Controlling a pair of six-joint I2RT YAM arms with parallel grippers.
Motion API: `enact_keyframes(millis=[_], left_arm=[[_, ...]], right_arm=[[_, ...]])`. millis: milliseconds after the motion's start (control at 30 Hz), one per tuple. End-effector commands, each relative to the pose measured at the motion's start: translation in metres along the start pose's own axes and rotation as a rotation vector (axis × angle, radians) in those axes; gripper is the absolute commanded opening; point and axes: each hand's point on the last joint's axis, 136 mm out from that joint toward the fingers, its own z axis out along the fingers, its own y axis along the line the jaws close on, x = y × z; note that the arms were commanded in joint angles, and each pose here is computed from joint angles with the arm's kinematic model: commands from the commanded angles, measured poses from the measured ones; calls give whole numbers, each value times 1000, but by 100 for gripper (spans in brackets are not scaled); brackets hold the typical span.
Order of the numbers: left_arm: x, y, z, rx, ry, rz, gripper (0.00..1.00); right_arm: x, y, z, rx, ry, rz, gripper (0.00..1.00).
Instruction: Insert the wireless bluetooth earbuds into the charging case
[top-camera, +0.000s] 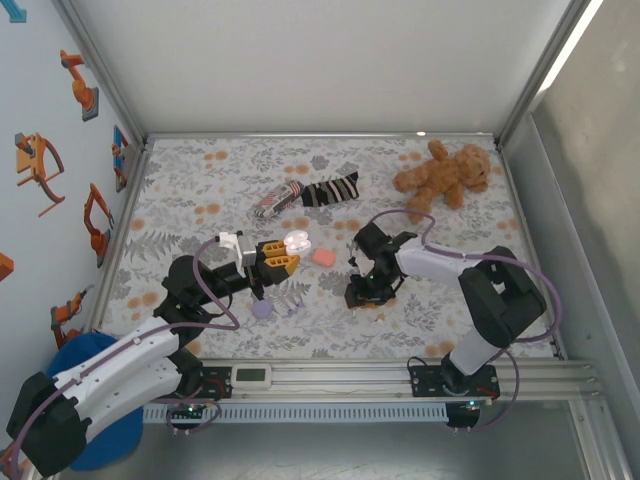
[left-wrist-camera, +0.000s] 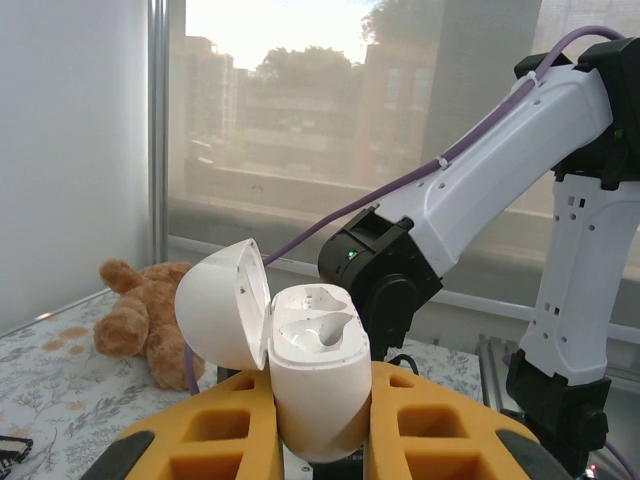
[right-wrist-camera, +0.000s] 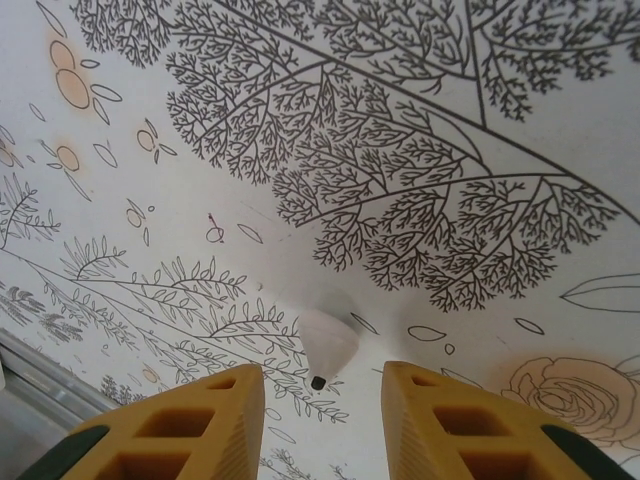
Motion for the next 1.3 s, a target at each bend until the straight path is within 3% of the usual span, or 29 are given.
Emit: enact_keyframes(millis=[0, 700, 1267], left_arm=[[-2, 0, 0, -2, -11, 28, 0], [-1, 0, 2, -2, -8, 26, 0], [2, 1, 0, -7, -1, 21, 0]], right_arm=[[-1, -4, 5, 20, 3, 15, 35], [1, -9, 10, 52, 37, 8, 19], [-11, 6, -20, 41, -64, -92, 19]])
